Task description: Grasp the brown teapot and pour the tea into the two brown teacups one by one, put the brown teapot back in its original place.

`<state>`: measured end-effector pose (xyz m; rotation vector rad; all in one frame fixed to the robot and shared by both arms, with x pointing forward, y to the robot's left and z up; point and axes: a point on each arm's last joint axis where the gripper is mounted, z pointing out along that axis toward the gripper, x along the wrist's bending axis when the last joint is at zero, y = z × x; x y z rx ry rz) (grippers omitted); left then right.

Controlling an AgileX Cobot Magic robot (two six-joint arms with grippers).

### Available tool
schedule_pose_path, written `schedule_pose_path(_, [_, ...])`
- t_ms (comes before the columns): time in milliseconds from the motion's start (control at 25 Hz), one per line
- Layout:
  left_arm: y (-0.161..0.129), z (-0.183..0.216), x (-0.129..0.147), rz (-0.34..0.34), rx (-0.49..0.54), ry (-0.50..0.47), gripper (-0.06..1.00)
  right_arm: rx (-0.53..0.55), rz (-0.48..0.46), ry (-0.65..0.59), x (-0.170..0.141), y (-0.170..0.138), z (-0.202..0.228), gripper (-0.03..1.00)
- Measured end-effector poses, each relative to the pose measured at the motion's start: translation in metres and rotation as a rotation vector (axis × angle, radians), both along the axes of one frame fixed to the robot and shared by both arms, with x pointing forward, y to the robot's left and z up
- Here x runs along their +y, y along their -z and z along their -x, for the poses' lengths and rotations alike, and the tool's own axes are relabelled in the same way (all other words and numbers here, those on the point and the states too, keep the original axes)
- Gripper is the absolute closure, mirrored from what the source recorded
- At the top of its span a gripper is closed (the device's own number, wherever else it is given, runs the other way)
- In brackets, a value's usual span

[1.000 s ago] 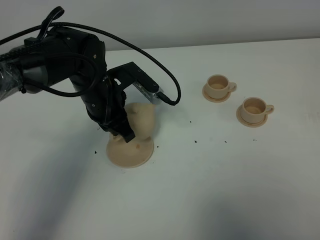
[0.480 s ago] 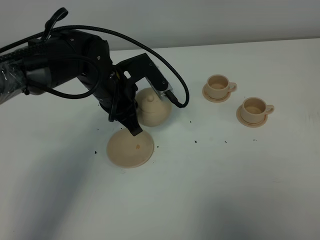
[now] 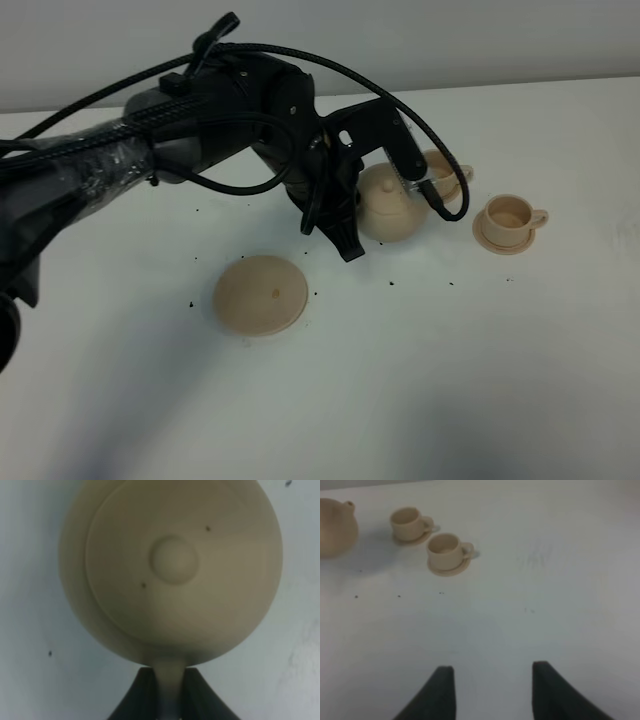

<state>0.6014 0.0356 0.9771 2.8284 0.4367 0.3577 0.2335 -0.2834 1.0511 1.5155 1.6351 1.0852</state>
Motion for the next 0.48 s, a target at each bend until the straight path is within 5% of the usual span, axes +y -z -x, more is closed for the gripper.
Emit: schedule_pose_path(480, [0.02, -0.013, -0.037, -0.027, -0.035, 0.112, 0.79, 0.0, 0.0, 0.0, 0.0, 0.0, 0.0, 0.58])
